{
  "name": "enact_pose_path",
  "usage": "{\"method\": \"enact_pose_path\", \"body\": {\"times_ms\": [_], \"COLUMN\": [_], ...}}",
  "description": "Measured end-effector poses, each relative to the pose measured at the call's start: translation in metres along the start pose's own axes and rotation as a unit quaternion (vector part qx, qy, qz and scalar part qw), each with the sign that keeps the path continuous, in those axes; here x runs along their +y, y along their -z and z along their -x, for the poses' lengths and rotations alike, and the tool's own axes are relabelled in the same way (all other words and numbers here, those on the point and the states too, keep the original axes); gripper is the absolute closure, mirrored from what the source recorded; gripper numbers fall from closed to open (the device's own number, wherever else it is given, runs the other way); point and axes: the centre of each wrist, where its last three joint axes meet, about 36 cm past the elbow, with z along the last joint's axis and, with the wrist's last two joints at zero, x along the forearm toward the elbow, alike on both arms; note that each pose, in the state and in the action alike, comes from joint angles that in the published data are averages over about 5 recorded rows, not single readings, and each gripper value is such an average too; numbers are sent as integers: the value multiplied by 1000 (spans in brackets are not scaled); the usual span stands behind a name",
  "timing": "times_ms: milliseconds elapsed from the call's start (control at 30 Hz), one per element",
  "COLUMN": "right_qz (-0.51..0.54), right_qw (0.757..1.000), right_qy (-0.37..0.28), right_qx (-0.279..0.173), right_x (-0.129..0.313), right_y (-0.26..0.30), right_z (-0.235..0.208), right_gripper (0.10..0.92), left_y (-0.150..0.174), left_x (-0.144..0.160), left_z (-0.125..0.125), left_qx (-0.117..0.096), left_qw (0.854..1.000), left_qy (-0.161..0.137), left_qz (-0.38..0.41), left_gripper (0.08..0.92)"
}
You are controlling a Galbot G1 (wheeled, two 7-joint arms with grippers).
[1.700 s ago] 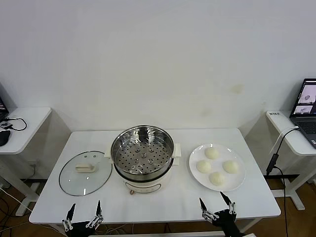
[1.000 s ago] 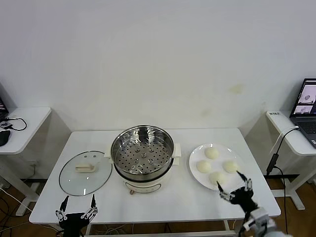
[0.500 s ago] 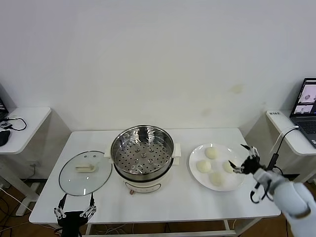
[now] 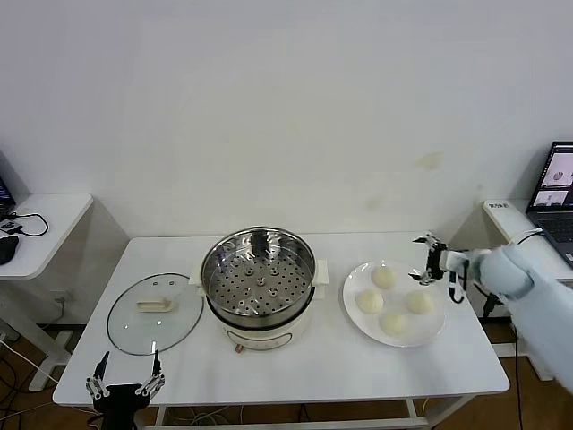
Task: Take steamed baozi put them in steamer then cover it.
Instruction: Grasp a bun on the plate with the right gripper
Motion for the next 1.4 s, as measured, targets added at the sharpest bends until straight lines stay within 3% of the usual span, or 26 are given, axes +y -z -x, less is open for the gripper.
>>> {"method": "enact_pose_path", "body": {"times_ms": [233,567,1400], "right_qz": [-35,-60,-65], "right_qw": [997,989,985], "right_qy": [69,119,135], "right_qx": [25,58,86], "right_x": [-30,-42,-27], "right_y": [13,24,35], "right_z": [25,62,133], "right_gripper": [200,200,200], "left_y": [1,2,-4], "left_x": [7,12,16], "left_z": [4,6,7], "left_qx": [-7,-9,-3], "left_qw": [1000,1000,1000], "left_qy": [5,9,9], "left_qz": [7,11,18], "left_gripper": [177,177,177]}}
